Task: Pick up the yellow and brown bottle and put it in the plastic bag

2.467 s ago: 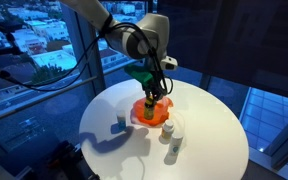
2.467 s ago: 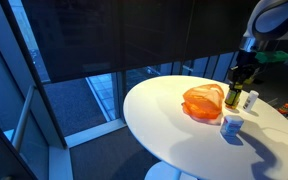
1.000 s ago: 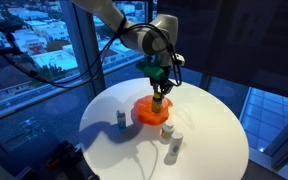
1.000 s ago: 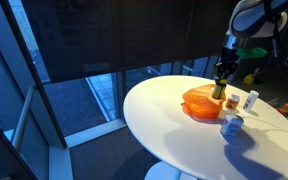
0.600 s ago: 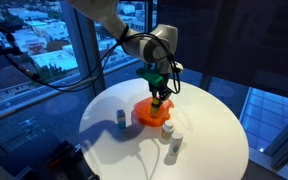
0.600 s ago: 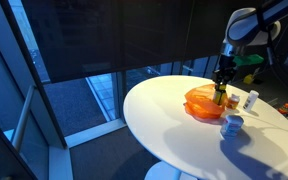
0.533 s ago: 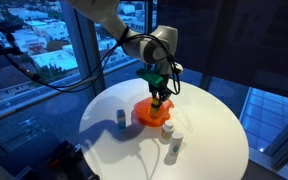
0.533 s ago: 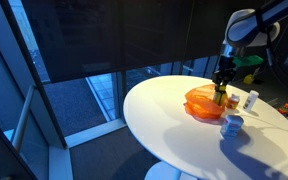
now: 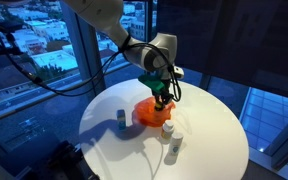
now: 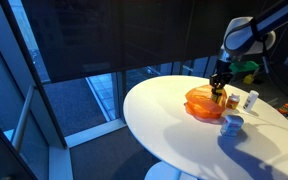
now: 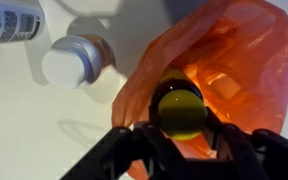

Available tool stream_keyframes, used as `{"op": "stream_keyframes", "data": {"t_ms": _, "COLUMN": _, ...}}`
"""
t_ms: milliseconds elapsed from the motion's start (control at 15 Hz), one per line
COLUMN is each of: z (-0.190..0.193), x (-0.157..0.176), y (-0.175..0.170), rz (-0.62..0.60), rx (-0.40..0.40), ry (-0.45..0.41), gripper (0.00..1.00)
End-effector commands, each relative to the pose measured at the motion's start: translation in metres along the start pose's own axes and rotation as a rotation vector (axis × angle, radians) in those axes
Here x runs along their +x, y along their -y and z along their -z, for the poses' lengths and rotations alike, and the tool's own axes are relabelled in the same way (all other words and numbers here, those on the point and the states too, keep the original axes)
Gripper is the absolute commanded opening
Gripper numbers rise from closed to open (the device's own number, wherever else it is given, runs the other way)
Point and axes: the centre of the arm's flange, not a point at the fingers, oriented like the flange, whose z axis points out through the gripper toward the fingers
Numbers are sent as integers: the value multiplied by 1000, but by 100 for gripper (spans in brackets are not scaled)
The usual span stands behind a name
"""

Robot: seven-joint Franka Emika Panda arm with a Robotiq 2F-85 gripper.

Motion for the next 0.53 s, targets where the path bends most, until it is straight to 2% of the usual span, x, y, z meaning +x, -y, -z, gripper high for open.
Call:
{"op": "stream_keyframes", "data": {"t_ms": 0, "z": -2, "x": -2, "y": -1, "rz": -23, "rx": 11, "ry": -39, "gripper": 20}}
{"op": "stream_keyframes", "data": {"t_ms": 200, "z": 2, "x": -5, "y": -3, "rz": -32, "rx": 35, "ry": -44, "gripper": 23}}
{"op": "stream_keyframes", "data": {"t_ms": 267, "z": 6, "x": -8, "y": -3, "rz": -36, "rx": 47, "ry": -43, "gripper": 70}}
{"op": "stream_keyframes", "data": {"t_ms": 333, "z": 12, "x": -10, "y": -4, "rz": -40, "rx": 52, "ry": -39, "gripper": 71}}
{"op": "stream_keyframes", "data": {"t_ms": 467, "z": 27, "x": -15, "y": -3, "rz": -40, "rx": 61, "ry": -29, "gripper": 84}}
